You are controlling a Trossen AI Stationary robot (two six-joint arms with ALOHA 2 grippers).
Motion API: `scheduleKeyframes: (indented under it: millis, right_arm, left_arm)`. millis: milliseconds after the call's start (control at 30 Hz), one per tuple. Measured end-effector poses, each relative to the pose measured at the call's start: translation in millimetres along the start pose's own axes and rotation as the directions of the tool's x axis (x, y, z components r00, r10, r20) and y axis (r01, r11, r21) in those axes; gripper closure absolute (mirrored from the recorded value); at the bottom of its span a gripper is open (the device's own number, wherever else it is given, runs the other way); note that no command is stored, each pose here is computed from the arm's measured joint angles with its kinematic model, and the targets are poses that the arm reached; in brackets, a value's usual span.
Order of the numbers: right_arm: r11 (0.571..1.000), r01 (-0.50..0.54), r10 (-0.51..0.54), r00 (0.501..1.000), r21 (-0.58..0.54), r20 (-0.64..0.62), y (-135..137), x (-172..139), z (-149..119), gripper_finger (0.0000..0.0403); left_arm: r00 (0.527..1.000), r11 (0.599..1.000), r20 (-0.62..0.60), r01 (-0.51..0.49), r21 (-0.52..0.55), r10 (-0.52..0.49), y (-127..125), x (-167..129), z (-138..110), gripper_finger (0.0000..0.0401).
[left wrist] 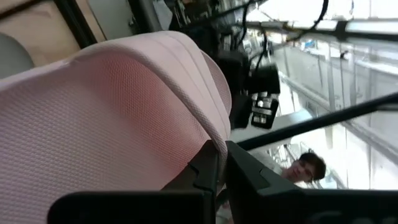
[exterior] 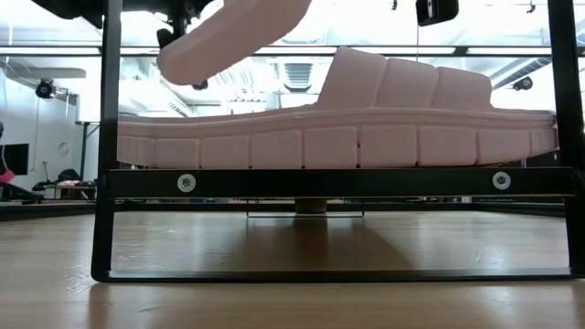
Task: Pick and place slides into the shelf
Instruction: Put the pink slide on the shelf
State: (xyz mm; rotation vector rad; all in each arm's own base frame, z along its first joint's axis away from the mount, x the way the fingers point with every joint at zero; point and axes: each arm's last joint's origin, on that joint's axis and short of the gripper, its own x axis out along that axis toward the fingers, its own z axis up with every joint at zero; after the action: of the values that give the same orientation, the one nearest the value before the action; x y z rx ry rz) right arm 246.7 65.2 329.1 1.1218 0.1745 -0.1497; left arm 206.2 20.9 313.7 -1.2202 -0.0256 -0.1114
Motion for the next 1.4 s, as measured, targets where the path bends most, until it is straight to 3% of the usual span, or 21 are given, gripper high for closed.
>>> scheduleKeyframes:
  millis: [400,1000,1400]
  right_arm:
    - [0.998,-0.06,0.06,0.998,-0.015,-0.005,5,0,1,0.0247]
    - [0.997,-0.075,0.074,0.997,0.013,0.032,5,3,9,0.0139]
    - [0.997,-0.077,0.077,0.997,0.013,0.031,5,3,8,0.0153]
  left_arm:
    - [0.998,1.0,-0.058,0.019,0.012,-0.018,-14,20,-13,0.0401]
    - [0.992,1.0,-0.128,-0.009,0.018,0.012,-21,60,-32,0.0401]
    - [0.992,1.0,-0.124,0.006,0.029,-0.003,-29,70,-29,0.0401]
